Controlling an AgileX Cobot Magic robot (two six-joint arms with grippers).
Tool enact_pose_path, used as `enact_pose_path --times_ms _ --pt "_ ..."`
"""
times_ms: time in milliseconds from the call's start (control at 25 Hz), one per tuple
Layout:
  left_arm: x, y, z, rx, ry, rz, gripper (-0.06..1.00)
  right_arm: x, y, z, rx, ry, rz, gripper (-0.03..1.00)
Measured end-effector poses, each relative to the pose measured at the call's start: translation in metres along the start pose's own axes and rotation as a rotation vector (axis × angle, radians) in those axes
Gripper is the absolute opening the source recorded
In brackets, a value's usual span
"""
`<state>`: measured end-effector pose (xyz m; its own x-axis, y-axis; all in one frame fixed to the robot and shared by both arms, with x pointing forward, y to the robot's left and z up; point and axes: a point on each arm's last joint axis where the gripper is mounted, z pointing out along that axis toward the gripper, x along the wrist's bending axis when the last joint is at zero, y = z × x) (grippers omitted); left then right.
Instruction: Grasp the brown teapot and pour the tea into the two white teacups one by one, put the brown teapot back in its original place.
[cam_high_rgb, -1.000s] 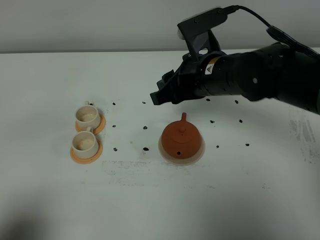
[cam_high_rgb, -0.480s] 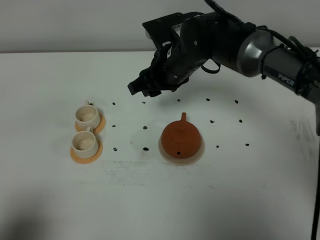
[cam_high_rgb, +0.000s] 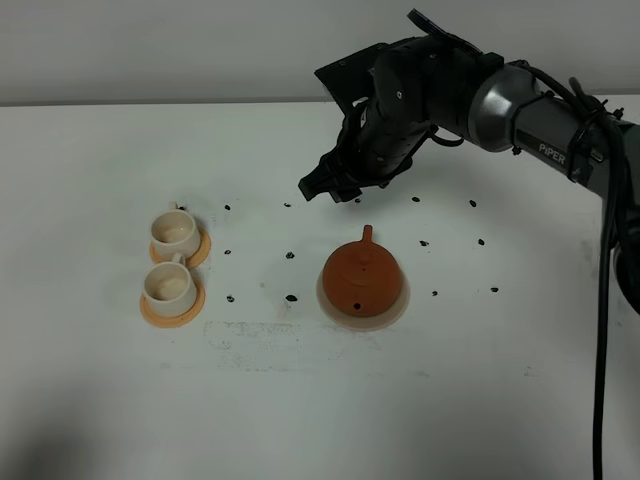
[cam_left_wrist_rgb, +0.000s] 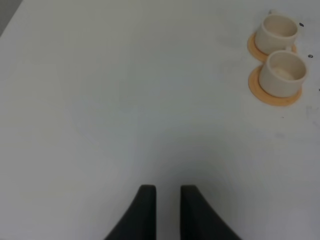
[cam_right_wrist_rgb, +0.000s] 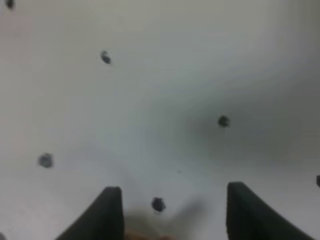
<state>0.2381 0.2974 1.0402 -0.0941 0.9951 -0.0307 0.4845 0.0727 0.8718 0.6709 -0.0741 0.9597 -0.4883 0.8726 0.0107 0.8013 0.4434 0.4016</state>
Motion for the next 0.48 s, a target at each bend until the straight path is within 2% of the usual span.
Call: enact_pose_path --times_ms 480 --pt "0.000 0.000 0.000 0.000 0.000 0.000 0.11 -0.002 -0.008 0.014 0.065 -0.002 -0.090 0.45"
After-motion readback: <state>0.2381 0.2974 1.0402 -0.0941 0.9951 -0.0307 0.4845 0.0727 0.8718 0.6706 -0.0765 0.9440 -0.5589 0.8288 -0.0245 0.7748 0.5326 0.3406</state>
